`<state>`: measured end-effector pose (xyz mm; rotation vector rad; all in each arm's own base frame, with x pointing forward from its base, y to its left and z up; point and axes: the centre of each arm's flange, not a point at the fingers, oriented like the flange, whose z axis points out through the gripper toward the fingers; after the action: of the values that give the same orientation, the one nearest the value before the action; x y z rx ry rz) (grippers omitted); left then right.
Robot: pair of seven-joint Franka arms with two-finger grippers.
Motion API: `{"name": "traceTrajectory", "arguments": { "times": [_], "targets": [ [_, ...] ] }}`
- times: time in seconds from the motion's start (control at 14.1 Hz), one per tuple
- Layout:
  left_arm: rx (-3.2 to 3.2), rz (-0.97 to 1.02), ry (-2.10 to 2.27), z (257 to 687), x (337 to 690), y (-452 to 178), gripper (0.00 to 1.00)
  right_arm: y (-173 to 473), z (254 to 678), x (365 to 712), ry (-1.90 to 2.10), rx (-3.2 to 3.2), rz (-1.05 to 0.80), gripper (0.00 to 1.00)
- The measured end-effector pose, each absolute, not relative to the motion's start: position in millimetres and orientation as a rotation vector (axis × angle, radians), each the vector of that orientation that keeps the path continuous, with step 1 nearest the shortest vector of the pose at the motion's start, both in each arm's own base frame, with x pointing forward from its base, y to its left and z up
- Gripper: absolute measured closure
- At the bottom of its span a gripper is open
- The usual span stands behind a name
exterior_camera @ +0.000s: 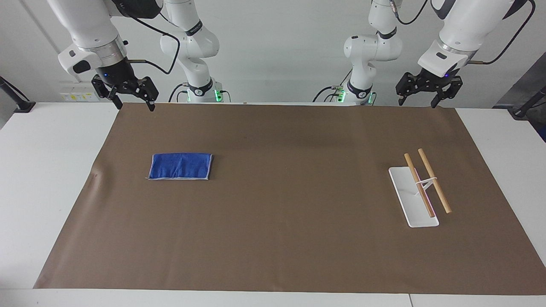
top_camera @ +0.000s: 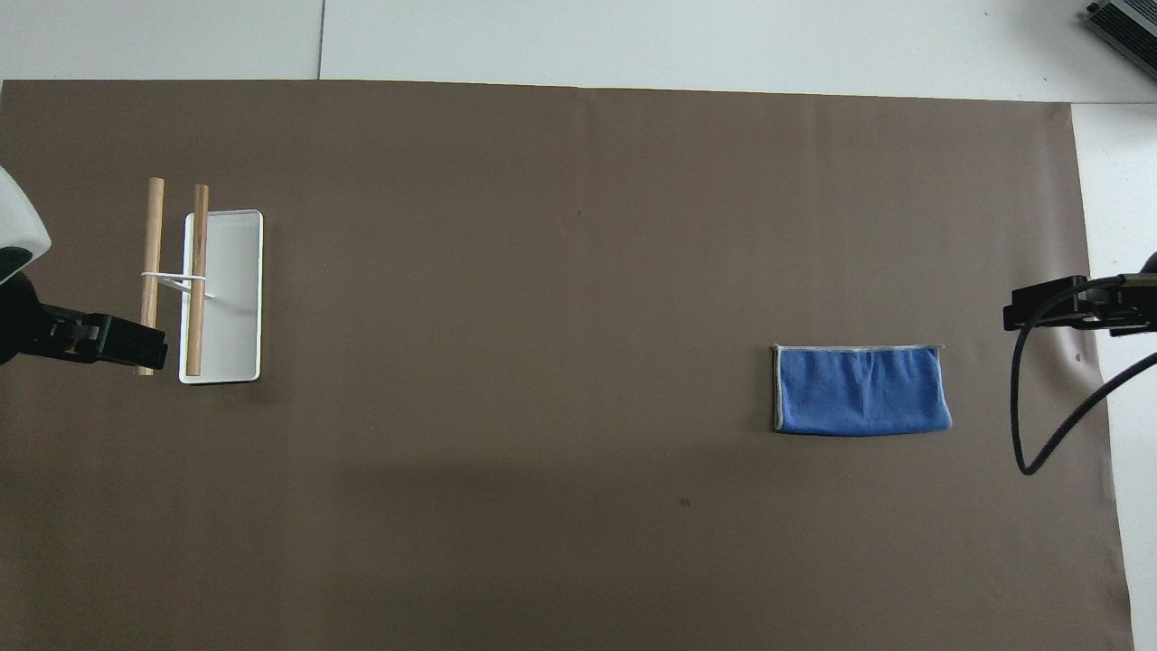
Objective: Right arm passes towel to left arm to hang
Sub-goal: 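Move the right gripper down toward the blue towel, then close the right gripper on the blue towel's edge nearest the robot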
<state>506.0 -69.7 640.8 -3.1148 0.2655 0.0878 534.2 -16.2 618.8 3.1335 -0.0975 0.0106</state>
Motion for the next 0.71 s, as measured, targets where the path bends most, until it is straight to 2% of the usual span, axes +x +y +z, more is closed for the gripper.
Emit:
{"name": "traceTrajectory", "arguments": {
  "times": [0.28, 0.71],
  "targets": [
    [-3.115, 0.088, 0.264, 641, 506, -69, 0.0, 2, 538, 541, -0.075, 3.135, 0.019, 0.0],
    [-3.115, 0.087, 0.264, 641, 506, -69, 0.0, 13, 432, 523, -0.044, 3.142, 0.056, 0.0]
  ]
}}
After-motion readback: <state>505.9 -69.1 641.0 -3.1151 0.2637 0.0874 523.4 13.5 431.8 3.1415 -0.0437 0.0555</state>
